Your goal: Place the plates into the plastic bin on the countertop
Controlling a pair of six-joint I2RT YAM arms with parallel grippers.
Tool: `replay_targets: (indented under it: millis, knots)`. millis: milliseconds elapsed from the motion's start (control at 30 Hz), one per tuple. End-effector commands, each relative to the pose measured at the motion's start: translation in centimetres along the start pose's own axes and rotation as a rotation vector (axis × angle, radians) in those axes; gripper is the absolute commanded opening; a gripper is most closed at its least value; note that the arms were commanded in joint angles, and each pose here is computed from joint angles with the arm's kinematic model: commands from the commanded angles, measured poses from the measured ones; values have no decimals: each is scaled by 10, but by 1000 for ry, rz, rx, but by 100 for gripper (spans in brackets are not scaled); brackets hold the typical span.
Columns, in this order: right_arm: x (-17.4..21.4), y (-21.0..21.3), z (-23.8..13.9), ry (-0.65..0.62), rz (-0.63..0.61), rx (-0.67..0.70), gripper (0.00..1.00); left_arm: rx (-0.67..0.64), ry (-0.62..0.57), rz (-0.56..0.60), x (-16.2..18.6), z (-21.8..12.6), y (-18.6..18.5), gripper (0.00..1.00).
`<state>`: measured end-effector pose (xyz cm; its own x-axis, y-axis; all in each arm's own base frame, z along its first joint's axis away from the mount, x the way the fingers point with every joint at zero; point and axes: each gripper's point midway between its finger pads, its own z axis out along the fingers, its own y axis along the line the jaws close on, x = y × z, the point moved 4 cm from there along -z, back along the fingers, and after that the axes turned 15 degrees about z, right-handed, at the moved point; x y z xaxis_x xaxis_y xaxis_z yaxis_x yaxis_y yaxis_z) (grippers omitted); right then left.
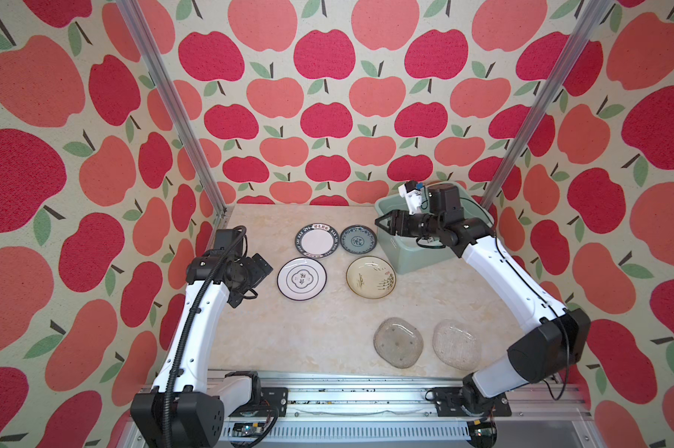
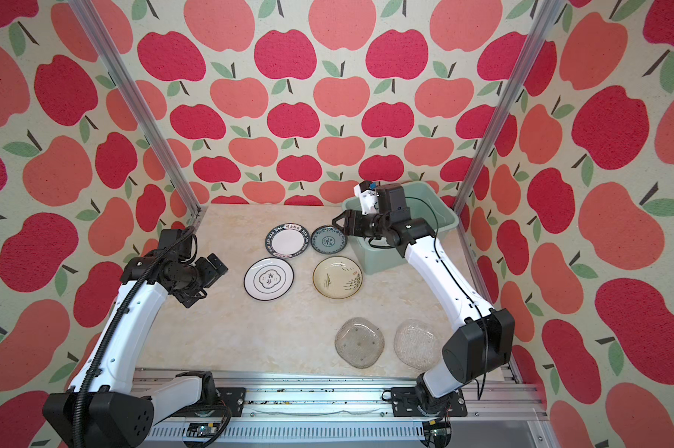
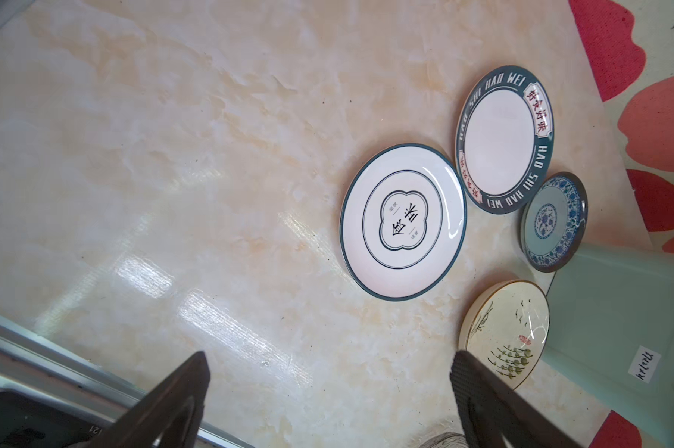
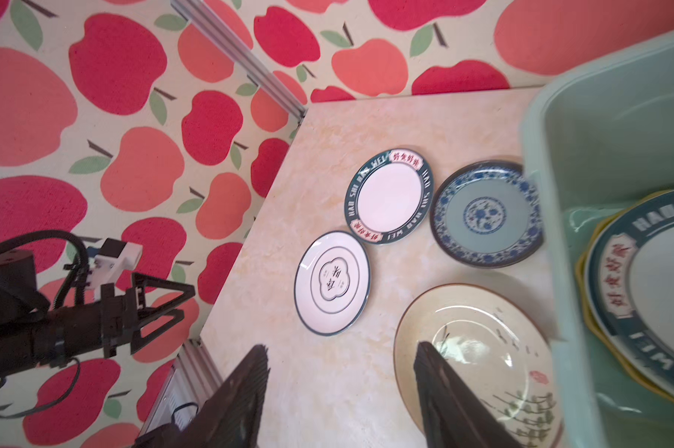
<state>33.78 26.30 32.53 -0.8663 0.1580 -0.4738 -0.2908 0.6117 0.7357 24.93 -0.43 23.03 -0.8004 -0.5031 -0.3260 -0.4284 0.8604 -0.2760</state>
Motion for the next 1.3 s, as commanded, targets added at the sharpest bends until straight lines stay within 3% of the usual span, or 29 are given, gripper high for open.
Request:
replay_targets:
  millis: [0,167,333,733,1267]
  knots:
    - [41,9,49,134,25,-7,64,127,-3,29,-5,16,-10,99]
    - [92,-5,115,389,24,120,66,182,-58,48,-11,46,-10,99]
    - [112,-21,164,486,111,157,67,166,-4,27,-15,79,-2,99]
    - [130,-62,234,504,225,249,67,245,65,20,-38,133,-6,99]
    - [151,-80,269,567,317,130,61,370,153,44,-38,172,-23,99]
